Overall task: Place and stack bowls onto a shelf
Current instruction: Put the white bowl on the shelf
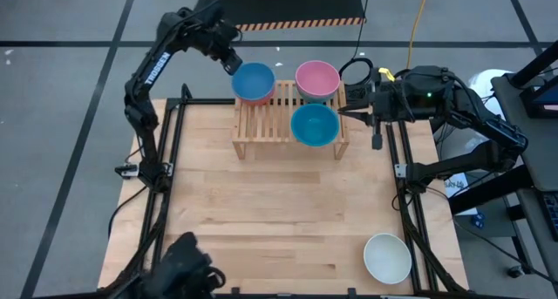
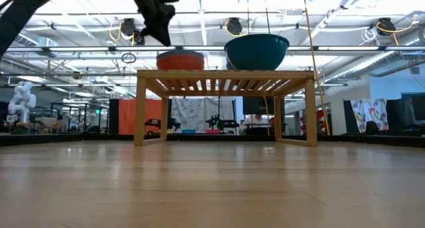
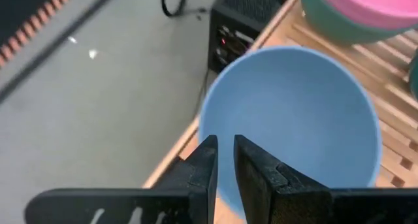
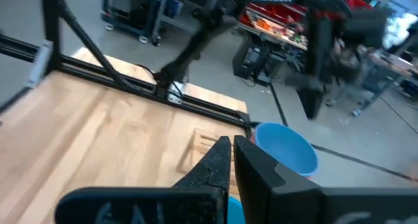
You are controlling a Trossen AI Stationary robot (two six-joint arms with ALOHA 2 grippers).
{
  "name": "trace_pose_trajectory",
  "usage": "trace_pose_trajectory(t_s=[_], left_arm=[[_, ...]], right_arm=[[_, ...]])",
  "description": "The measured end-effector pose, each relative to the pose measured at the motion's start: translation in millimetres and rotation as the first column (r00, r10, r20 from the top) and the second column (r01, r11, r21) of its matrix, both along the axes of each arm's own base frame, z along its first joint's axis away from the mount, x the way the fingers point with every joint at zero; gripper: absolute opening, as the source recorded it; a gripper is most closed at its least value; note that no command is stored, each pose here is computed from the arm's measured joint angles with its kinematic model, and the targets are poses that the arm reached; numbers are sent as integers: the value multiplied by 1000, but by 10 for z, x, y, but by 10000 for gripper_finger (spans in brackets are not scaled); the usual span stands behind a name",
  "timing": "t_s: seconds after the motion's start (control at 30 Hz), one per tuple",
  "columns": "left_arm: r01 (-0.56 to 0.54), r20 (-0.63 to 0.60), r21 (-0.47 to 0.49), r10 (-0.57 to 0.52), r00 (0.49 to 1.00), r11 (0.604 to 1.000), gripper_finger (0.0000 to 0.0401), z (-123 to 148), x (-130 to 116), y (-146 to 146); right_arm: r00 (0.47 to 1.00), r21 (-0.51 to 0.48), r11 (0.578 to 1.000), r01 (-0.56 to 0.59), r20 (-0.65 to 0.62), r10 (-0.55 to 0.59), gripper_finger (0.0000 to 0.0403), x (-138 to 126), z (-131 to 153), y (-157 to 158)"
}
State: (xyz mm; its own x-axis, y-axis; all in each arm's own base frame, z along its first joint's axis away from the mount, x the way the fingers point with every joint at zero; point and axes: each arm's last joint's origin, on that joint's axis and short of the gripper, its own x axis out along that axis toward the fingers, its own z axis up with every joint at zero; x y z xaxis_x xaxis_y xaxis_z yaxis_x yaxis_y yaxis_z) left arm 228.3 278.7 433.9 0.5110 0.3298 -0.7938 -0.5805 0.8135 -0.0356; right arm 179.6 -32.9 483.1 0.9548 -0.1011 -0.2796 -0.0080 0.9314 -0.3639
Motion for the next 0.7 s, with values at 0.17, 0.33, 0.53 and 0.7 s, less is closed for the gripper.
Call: trace_pose_trajectory(t_s=[0.17, 0.33, 0.53, 0.7], left_arm=[[-7, 54, 85, 3, 999, 996, 55, 321, -204, -275], [20, 125, 178, -43, 991, 984, 56, 663, -421, -701], [60, 156, 260, -103, 982, 964, 56, 911, -683, -1143], [30, 123, 268, -65, 990, 963, 56, 962, -864, -1334]], right_arm=[[993, -24, 997, 75, -88, -77, 13, -76, -69, -10], [967, 116, 978, 171, -213, -144, 13, -208, -180, 8], [891, 441, 861, 253, -454, -29, 13, -393, -383, 101], [768, 580, 675, 457, -640, 29, 13, -480, -518, 168]])
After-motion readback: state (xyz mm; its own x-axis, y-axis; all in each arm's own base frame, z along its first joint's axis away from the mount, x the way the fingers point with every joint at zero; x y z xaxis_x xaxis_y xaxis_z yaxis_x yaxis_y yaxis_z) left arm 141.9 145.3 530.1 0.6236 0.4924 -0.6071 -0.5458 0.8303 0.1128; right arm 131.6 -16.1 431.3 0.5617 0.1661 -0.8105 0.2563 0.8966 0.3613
